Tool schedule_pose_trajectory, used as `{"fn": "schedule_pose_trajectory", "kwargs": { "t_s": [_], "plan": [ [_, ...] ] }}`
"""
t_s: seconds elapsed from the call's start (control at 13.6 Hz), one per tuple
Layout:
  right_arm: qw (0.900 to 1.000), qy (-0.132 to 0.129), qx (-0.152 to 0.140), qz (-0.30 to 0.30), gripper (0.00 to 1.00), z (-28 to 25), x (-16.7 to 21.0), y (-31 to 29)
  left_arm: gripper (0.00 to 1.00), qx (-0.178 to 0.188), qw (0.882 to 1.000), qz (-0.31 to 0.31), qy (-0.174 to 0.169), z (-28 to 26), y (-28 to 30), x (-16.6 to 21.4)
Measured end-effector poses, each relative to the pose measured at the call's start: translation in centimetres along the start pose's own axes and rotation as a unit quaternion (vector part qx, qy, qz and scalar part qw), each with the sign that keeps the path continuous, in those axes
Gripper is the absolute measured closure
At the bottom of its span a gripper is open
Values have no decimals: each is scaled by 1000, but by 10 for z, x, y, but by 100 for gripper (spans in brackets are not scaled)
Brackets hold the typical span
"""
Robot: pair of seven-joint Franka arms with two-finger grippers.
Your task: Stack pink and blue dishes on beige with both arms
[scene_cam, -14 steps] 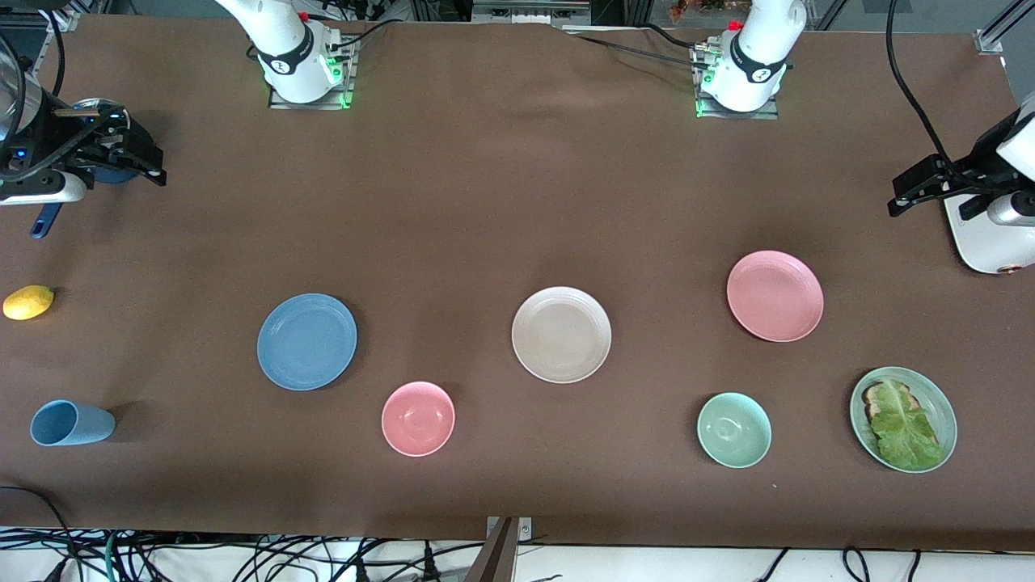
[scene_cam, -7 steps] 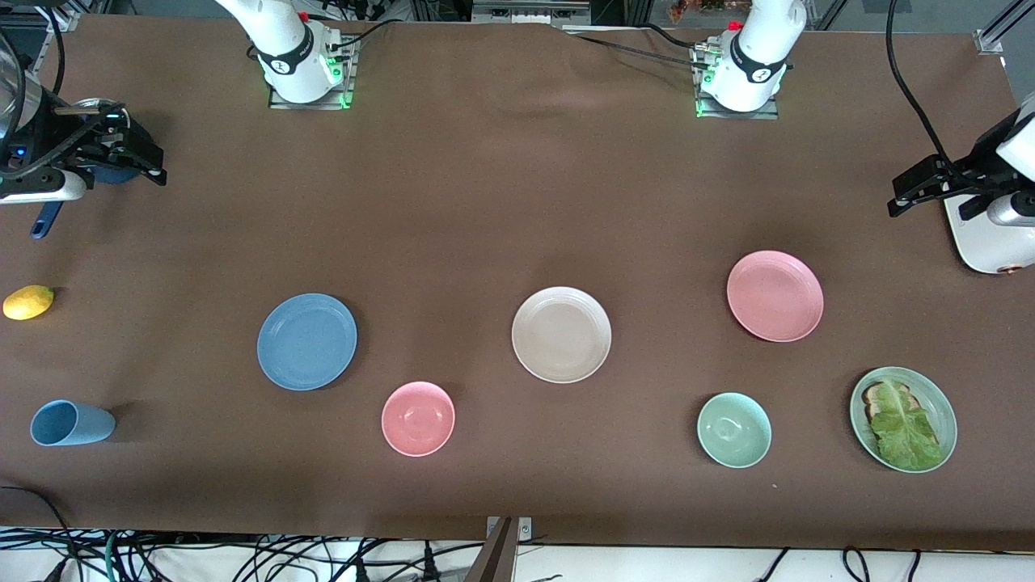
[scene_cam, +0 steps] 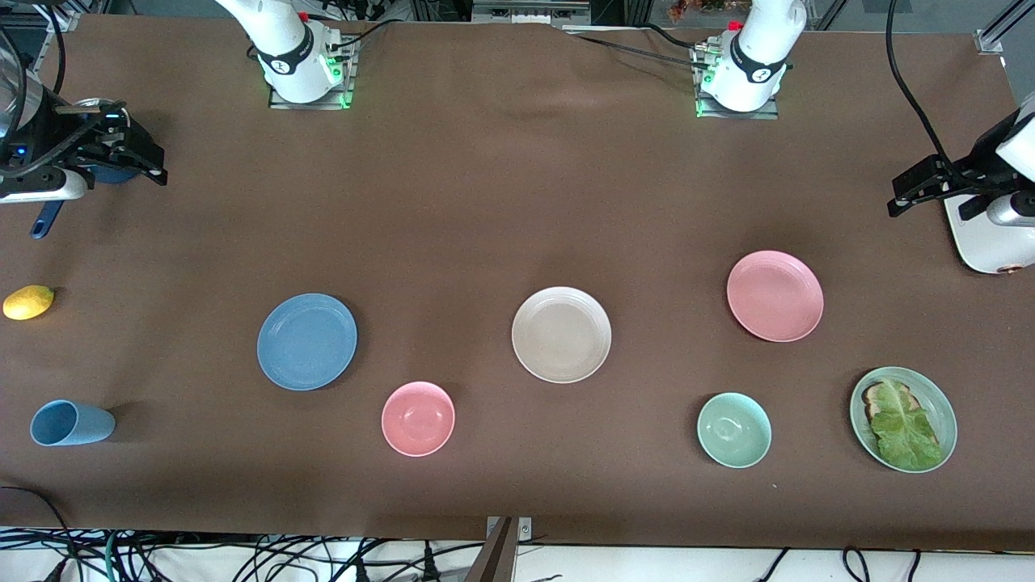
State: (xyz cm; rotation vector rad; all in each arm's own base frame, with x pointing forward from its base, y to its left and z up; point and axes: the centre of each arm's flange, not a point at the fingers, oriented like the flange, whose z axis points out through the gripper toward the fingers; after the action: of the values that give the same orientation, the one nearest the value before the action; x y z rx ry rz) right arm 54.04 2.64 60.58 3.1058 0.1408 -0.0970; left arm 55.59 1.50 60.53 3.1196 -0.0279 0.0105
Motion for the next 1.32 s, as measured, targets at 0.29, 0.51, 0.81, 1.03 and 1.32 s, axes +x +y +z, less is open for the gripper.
{"fn": "schedule_pose_trajectory", "kwargs": {
  "t_s": [0.29,0.51,0.81,1.03,1.32],
  "plan": [
    [1000,1,0,0,0,0,0,0,0,0,1000,-2,0,0,-3,0],
    [1000,1,0,0,0,0,0,0,0,0,1000,-8,-2,2,-9,1],
    [1000,0,0,0,0,0,0,0,0,-3,1000,-14,-28,31,-14,13],
    [1000,0,0,0,0,1,0,0,0,-7,998,-18,-67,77,-21,30],
    [1000,-1,0,0,0,1,1,0,0,-13,990,-23,-135,160,-29,50]
  ]
}}
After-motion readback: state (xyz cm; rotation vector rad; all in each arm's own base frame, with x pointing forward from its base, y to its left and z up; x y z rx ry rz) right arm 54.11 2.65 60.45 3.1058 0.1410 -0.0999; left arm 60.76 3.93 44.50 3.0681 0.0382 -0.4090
